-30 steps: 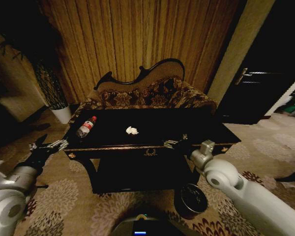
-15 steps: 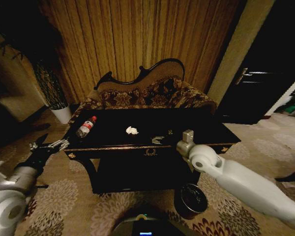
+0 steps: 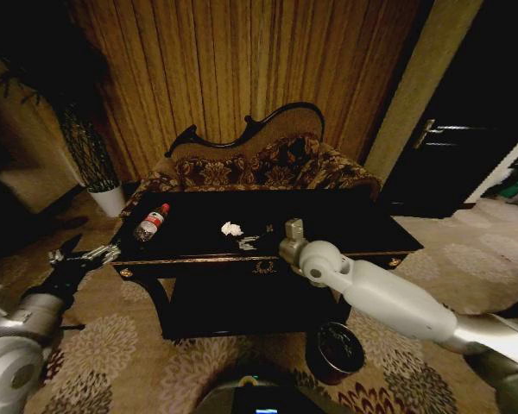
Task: Move to the front of the table and place the trash on the table into the trash bin.
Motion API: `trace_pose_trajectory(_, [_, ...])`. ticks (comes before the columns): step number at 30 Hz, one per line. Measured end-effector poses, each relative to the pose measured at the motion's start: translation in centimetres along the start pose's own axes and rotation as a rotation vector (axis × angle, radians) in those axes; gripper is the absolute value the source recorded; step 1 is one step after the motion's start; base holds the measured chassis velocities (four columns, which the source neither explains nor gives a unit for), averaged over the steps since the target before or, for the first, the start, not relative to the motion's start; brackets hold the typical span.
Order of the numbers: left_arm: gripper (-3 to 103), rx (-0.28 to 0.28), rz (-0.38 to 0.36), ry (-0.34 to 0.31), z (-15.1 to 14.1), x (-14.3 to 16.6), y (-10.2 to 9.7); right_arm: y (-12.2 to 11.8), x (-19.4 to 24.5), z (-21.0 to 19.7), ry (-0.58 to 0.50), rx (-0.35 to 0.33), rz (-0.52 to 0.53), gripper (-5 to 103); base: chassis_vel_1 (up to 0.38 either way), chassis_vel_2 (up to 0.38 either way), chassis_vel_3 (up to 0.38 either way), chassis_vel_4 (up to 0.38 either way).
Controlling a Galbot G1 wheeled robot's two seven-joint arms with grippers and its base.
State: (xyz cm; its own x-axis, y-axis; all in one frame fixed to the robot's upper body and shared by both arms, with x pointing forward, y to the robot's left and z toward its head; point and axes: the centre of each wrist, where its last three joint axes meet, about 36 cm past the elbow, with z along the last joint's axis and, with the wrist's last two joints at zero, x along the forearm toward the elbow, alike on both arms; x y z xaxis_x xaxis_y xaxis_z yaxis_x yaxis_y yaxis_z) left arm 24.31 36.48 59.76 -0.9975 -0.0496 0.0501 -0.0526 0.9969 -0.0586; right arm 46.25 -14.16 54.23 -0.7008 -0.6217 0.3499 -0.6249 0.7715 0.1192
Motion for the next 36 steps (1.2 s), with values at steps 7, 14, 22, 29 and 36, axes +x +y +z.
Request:
trace_pose_trajectory(7, [100,0.003,0.003,-0.002,0.0,0.2,-0.2,0.1,-1.8,-0.3,0.004,-0.001,0.008,100,0.0,0.0,0.0,0.0])
trace_pose_trajectory(14, [100,0.005,0.01,-0.004,-0.1,0.2,-0.4,-0.1,-2.9,-0.8,0.005,0.005,0.016,100,0.0,0.0,0.0,0.0])
trace_pose_trajectory(22, [100,0.005,0.008,-0.008,-0.2,0.3,-0.5,0.0,-4.4,-0.3,0.027,0.024,0.023,100,0.0,0.0,0.0,0.0])
trace_pose_trajectory(29, [100,0.008,0.006,-0.009,-0.1,0.4,-0.5,0.4,-5.3,-0.2,0.031,0.036,0.024,103,0.0,0.0,0.0,0.0])
trace_pose_trajectory(36, [100,0.015,0.006,-0.009,0.0,0.4,-0.5,0.7,-5.5,0.4,0.025,0.041,0.03,79,0.0,0.0,0.0,0.0])
